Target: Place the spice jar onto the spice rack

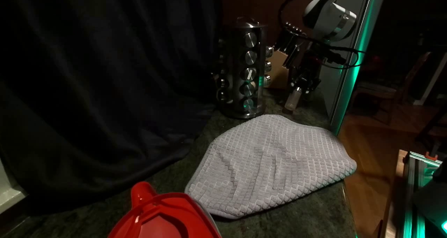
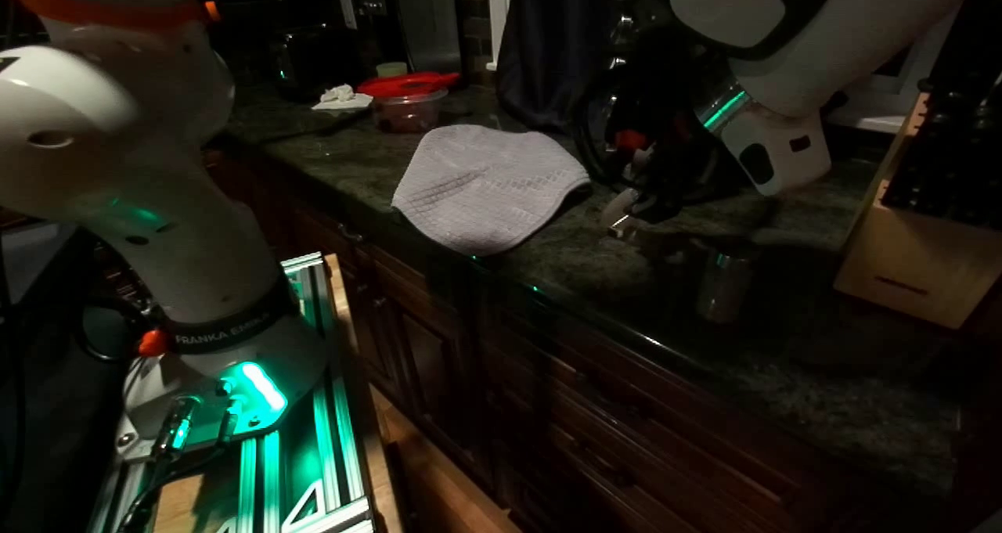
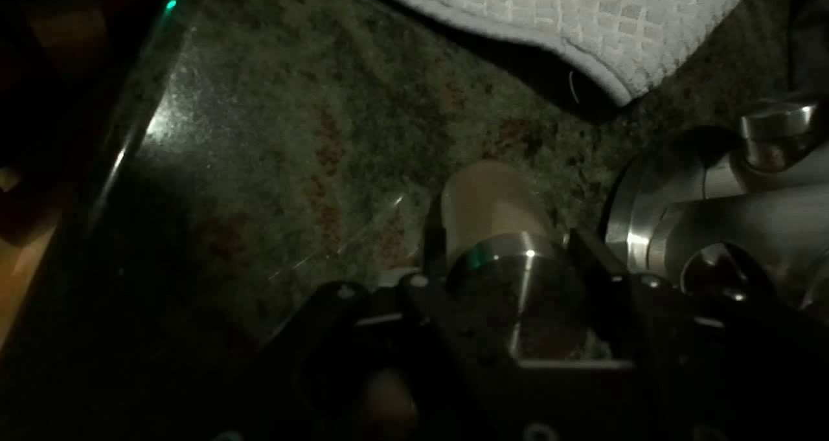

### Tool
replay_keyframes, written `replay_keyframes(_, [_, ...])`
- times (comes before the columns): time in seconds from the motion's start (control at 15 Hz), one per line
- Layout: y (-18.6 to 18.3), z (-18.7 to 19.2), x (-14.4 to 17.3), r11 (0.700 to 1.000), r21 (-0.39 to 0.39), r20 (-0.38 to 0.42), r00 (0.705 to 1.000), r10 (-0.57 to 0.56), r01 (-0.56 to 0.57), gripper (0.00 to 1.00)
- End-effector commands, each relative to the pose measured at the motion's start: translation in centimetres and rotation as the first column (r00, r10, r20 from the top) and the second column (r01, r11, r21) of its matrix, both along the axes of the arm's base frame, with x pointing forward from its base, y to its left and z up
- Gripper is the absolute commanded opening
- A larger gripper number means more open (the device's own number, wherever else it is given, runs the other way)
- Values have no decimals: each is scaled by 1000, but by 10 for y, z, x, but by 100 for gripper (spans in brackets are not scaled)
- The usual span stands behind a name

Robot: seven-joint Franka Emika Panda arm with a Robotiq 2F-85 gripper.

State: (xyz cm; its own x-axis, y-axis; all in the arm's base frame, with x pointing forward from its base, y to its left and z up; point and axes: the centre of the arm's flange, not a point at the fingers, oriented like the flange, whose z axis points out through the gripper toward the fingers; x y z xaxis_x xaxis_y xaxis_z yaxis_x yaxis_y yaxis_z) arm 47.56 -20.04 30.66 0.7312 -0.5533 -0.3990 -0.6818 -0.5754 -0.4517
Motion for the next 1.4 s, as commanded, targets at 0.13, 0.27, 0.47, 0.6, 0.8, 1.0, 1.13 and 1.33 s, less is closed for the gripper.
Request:
replay_keyframes(0.13, [-12, -12, 10, 978, 150, -94, 987, -130, 143, 24])
replay_keyframes(0.27, [-15, -15, 13, 961, 199, -123, 978, -170, 192, 24])
replay_keyframes(0.47, [-18, -20, 18, 931, 252, -157, 960, -230, 264, 24])
replay_keyframes(0.6, [-20, -21, 22, 911, 281, -176, 949, -262, 303, 24])
replay_keyframes(0.8, [-24, -24, 25, 877, 328, -207, 933, -295, 350, 24])
replay_keyframes(1.0, [-26, -28, 27, 848, 370, -233, 921, -312, 381, 24])
replay_keyframes(1.13, [-29, -31, 28, 825, 408, -253, 917, -310, 391, 24])
replay_keyframes(1.33, [-35, -37, 29, 793, 439, -283, 903, -325, 423, 24])
